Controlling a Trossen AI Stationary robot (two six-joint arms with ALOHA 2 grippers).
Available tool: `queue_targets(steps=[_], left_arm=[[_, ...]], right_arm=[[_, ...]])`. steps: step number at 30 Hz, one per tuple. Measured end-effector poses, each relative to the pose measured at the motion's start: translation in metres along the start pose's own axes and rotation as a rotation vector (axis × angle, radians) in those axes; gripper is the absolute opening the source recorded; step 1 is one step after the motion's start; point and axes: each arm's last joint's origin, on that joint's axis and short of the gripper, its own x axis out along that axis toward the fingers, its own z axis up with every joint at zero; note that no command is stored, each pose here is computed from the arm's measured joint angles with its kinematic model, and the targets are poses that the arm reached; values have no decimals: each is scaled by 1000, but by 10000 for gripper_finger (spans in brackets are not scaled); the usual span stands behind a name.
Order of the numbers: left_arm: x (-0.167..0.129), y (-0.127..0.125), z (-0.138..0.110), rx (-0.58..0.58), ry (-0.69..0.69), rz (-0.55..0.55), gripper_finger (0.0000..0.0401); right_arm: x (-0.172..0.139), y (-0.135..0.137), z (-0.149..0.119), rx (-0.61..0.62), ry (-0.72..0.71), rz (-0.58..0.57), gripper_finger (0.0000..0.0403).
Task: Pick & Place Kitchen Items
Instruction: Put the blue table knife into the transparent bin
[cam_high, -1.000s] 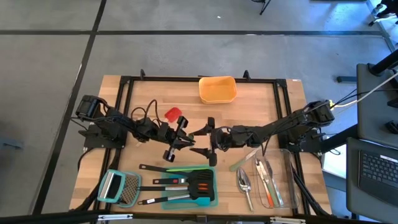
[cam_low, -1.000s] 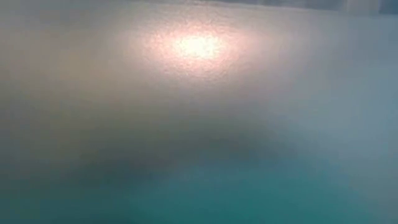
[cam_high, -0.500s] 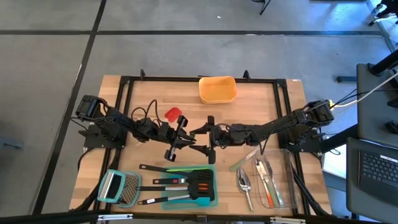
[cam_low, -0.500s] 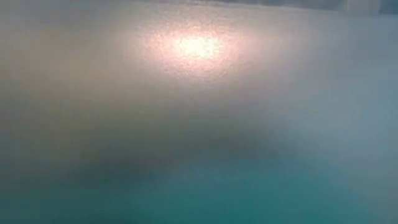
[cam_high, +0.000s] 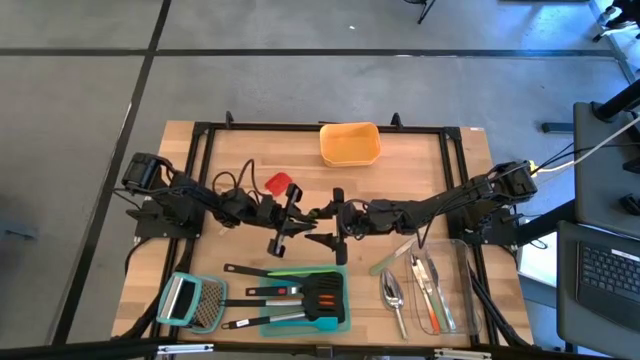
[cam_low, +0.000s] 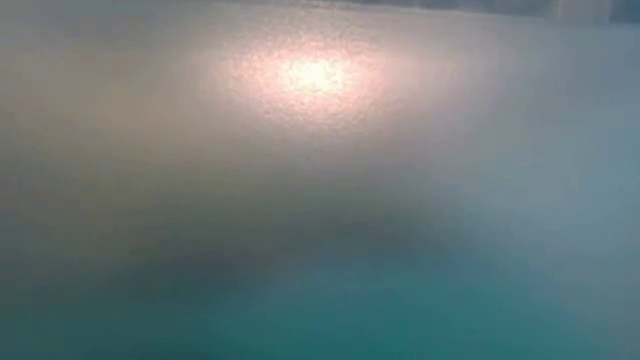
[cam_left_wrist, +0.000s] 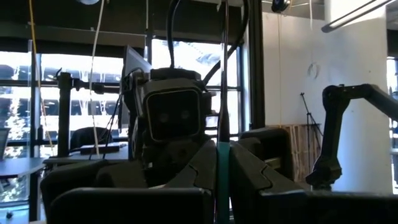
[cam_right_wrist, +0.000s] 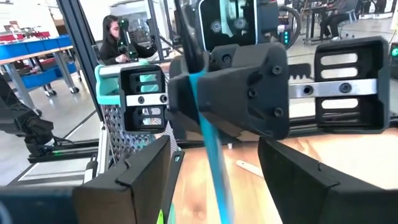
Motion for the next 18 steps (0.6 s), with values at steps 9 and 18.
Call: queue_targets(steps=[9,18], left_arm=[[0,2,-1,0,7,4,12],[0,1,-1,-4,12,1,12]], right_arm=[[0,-2,-4,6,42,-11,242],[27,1,6,-6,141,-41,242]])
